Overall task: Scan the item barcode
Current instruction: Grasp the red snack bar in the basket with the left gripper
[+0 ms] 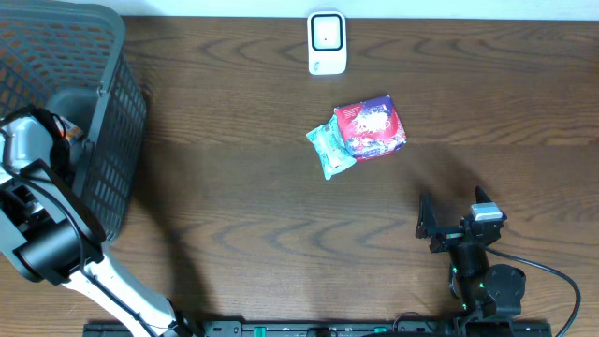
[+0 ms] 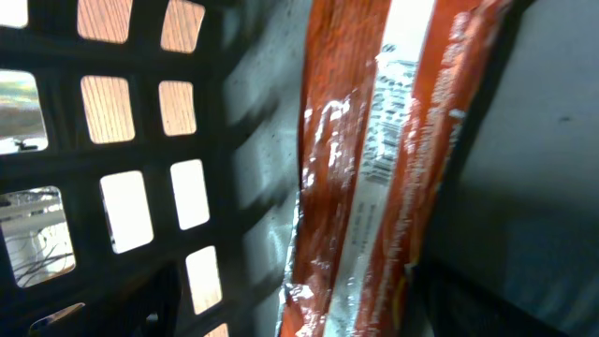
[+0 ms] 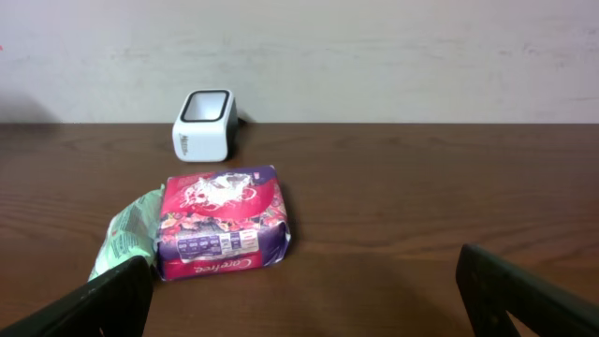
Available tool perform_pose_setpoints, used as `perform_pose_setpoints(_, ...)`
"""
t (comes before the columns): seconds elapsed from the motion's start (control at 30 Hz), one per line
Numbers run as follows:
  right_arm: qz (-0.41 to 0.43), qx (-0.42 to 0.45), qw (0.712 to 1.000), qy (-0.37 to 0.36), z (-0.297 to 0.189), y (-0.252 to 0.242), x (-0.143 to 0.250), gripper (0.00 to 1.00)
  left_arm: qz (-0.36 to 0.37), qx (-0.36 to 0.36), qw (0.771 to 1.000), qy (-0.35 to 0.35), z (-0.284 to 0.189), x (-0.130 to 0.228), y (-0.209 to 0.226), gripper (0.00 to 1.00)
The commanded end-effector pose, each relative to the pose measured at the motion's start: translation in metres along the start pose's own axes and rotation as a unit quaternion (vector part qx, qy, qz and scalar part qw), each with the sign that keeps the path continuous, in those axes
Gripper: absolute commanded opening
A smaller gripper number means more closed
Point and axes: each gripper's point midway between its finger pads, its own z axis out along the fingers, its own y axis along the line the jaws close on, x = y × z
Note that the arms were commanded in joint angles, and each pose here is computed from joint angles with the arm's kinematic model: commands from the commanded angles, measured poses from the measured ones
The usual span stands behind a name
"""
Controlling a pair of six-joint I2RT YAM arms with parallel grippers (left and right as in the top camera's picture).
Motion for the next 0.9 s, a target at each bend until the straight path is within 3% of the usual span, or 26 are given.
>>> perform_pose_setpoints(0.0,0.005,-0.005,1.0,0.001,0.0,0.002,0.001,0.99,0.015,0.003,0.998,0.058,0.022,0.021,-0.004,0.84)
perform_pose_setpoints(0.17,0.005,-0.005,1.0,0.001,0.0,0.002,0.001,0.99,0.01,0.02,0.996,0.088,0.028,0.031,-0.006,0.81)
perform_pose_setpoints(0.23,0.005,-0.005,1.0,0.001,0.0,0.002,0.001,0.99,0.008,0.023,0.996,0.091,0.028,0.031,-0.007,0.65)
perform_pose_setpoints(0.37,0.005,-0.005,1.0,0.001,0.0,0.002,0.001,0.99,0.006,0.032,0.996,0.087,0.029,0.029,-0.011,0.46)
perform_pose_setpoints(0.5,0.005,-0.005,1.0,0.001,0.0,0.002,0.001,0.99,0.067,0.115,0.985,0.107,0.023,0.034,-0.039,0.31)
perform_pose_setpoints(0.63,0.005,-0.005,1.0,0.001,0.0,0.002,0.001,0.99,0.111,0.176,0.971,0.116,0.017,0.039,-0.059,0.08)
perform_pose_setpoints(0.87,0.005,-0.005,1.0,0.001,0.0,0.002,0.001,0.99,0.112,0.176,0.971,0.118,0.013,0.04,-0.056,0.07)
